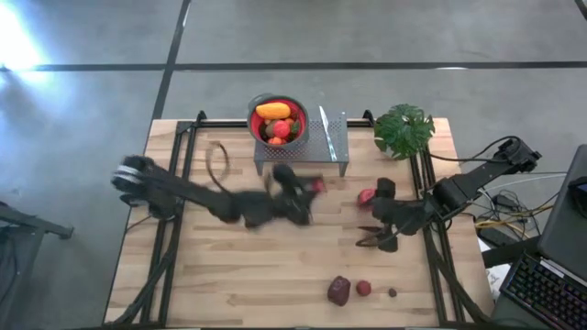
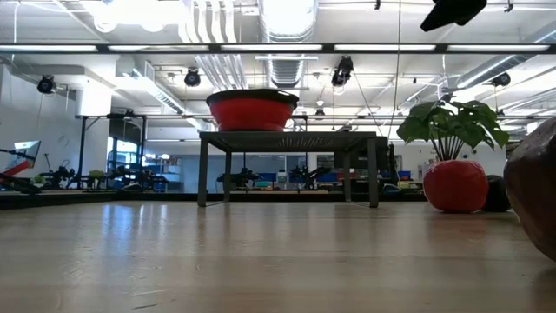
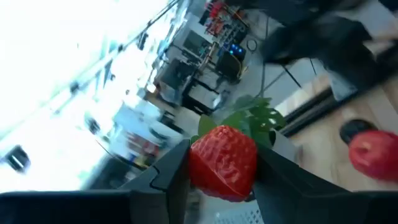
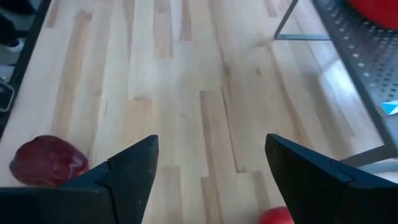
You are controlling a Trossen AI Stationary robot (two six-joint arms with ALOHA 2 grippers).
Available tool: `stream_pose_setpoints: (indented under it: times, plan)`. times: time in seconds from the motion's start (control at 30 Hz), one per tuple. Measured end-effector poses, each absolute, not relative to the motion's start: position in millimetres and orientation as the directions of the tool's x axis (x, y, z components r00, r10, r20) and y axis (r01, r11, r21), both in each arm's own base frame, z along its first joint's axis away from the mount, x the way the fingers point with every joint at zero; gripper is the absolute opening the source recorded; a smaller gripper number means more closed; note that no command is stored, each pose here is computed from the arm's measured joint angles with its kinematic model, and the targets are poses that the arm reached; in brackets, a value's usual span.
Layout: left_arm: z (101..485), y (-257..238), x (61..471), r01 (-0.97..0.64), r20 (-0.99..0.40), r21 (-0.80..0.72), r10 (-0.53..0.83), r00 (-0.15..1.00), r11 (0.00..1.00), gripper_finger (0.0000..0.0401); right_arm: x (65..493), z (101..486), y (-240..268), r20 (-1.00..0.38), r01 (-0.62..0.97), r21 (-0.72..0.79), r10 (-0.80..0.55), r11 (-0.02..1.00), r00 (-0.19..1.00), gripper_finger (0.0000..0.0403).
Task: Pick & Place Fruit
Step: Put the red strawberry into the red strainer bowl on the shelf
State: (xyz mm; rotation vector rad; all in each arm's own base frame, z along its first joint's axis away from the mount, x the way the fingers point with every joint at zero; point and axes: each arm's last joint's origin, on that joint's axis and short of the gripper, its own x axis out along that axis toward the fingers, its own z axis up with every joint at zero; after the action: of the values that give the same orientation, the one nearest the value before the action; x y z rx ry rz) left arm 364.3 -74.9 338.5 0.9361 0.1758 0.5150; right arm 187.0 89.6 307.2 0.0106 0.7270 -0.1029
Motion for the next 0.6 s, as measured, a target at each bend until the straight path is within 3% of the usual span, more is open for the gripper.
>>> stream_pose_setpoints:
  times: [0.17,0.37,0.6]
  plan:
    - [358.4,-3.5,333.0,-0.446,0.035,0.627,0.549,0.835,0.638,0.0151,187.1,308.4,84.6,-0.653,0.117,-0.048,-0.12,0.992,0.748,0.0277]
    - [369.3,77.3,301.5,-0.636,-0.032,0.368,0.693,0.72,0.678,0.0151,188.6,308.2,79.5,-0.656,0.137,-0.056,-0.14,0.989,0.741,0.0255]
    - [354.3,134.0,275.1,-0.659,-0.302,0.145,0.667,0.681,0.738,0.0151,186.4,305.8,77.8,-0.679,0.138,-0.077,-0.153,0.987,0.718,0.0241]
